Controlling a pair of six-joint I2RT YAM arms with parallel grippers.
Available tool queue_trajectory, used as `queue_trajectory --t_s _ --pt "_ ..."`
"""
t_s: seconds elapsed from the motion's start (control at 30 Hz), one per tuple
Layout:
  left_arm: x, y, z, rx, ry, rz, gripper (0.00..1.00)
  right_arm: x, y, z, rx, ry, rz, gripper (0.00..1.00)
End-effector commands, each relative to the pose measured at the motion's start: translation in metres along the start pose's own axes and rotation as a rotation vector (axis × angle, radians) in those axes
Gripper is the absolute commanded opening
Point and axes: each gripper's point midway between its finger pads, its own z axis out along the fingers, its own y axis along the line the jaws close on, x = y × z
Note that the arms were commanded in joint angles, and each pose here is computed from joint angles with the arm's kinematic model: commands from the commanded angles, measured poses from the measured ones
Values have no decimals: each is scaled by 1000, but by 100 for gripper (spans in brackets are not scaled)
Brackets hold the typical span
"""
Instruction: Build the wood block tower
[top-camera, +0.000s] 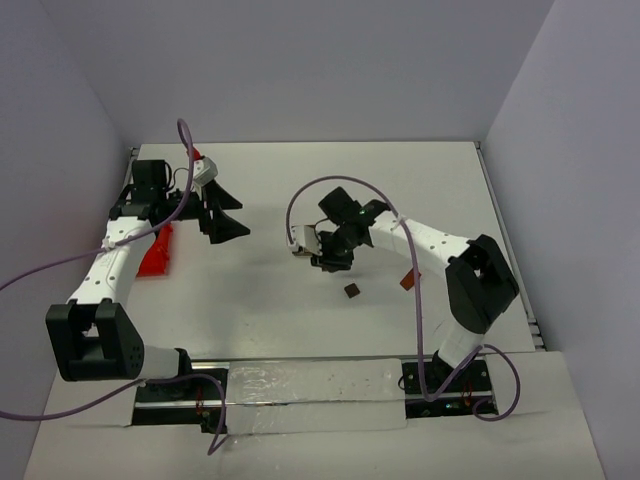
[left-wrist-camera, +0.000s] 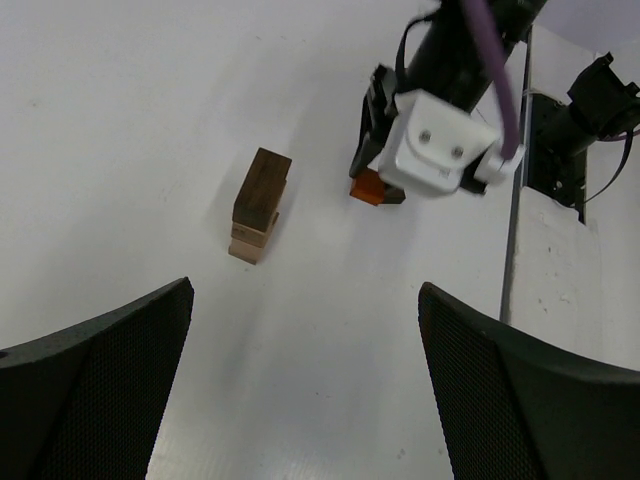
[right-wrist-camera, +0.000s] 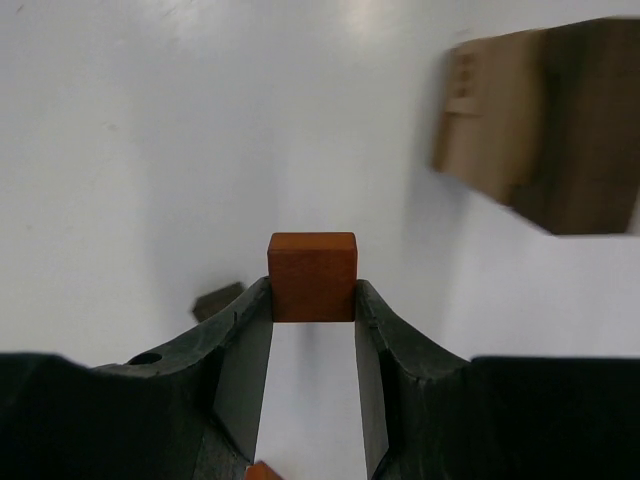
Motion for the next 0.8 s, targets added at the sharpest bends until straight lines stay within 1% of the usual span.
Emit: queue_trajectory --t_s 0.0,0.07,0.1,0.3,0.47,0.77 --pt "-20 4 -2 25 -18 38 99 -23 -30 -43 45 -46 -20 17" --pt "-21 11 -2 -5 -18 25 99 -31 -47 -48 72 -60 -8 17" --pt "-18 13 -1 -18 -17 -4 99 -32 -53 -50 83 -64 0 17" --pt "-17 28 0 -80 -11 -4 99 -49 -81 -49 107 -86 16 17" --pt "-18 34 1 -85 -17 -22 99 -53 -90 -47 91 -76 12 18" --pt "-19 35 3 -80 -29 -22 99 -56 -90 -39 51 -73 20 18"
